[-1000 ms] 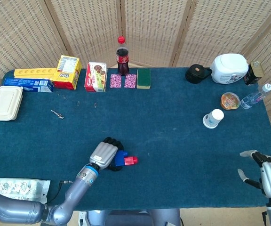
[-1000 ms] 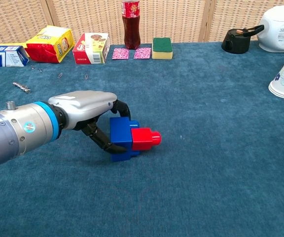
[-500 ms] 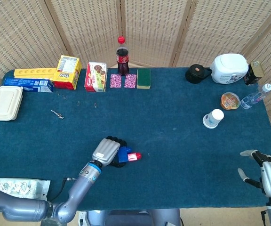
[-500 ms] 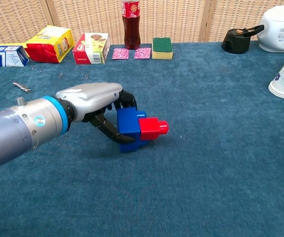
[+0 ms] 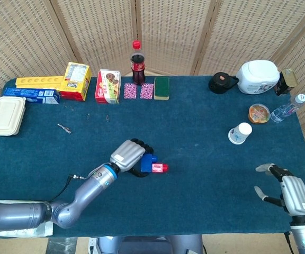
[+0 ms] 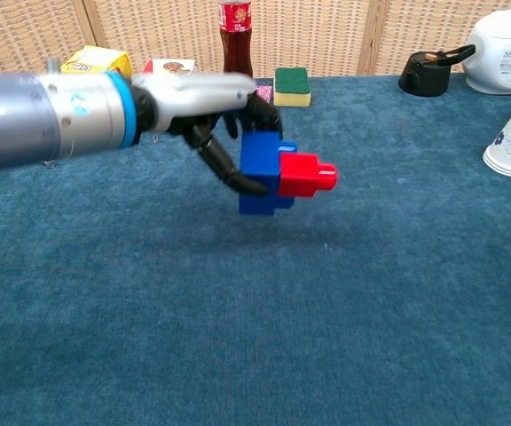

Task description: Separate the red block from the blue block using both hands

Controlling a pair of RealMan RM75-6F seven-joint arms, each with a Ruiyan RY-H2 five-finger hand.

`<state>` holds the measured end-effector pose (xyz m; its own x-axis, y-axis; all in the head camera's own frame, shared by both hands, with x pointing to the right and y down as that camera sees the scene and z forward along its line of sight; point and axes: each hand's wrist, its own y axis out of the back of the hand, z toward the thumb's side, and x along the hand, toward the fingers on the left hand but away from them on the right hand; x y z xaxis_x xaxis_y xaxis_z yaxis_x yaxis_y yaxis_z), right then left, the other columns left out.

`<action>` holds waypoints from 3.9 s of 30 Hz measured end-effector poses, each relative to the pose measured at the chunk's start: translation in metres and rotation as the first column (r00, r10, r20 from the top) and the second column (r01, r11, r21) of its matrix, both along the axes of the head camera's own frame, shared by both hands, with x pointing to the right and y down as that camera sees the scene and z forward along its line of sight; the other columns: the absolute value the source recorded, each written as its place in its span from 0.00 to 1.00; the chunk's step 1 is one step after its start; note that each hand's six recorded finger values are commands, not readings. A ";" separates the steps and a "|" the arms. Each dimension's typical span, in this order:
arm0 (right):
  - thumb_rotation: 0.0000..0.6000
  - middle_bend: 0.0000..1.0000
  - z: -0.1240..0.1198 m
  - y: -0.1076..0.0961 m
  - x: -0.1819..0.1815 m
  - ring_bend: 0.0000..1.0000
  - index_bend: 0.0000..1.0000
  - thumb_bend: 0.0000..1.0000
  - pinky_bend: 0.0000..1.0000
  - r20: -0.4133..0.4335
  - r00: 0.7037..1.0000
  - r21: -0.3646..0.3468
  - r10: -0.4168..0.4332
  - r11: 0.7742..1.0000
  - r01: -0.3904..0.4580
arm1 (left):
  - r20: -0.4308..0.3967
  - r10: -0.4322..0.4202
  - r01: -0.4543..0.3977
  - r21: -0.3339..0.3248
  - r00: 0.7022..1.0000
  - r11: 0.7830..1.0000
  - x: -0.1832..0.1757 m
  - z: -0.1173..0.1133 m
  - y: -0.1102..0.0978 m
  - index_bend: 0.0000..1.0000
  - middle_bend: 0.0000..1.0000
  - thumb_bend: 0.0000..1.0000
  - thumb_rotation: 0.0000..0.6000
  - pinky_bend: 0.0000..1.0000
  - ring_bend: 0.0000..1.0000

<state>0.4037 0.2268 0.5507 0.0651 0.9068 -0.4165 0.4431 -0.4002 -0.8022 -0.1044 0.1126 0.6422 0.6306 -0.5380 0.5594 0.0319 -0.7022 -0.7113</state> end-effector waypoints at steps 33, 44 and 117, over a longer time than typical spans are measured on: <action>1.00 0.39 0.031 -0.061 -0.115 0.46 0.37 0.26 0.40 0.093 0.977 -0.002 -0.192 0.981 0.193 | -0.039 0.080 -0.081 -0.011 0.996 0.997 0.125 -0.034 -0.036 0.49 0.39 0.33 0.72 0.27 0.30; 1.00 0.39 0.034 -0.068 -0.125 0.46 0.38 0.28 0.40 0.074 0.974 -0.007 -0.215 0.976 0.216 | -0.014 0.088 -0.088 -0.015 0.996 0.996 0.142 -0.029 -0.030 0.49 0.39 0.33 0.73 0.27 0.30; 1.00 0.45 0.064 -0.062 -0.120 0.51 0.53 0.36 0.42 -0.052 0.975 -0.195 -0.217 0.959 0.204 | -0.020 0.037 -0.036 0.046 0.999 0.998 0.117 -0.028 -0.031 0.49 0.39 0.33 0.71 0.27 0.30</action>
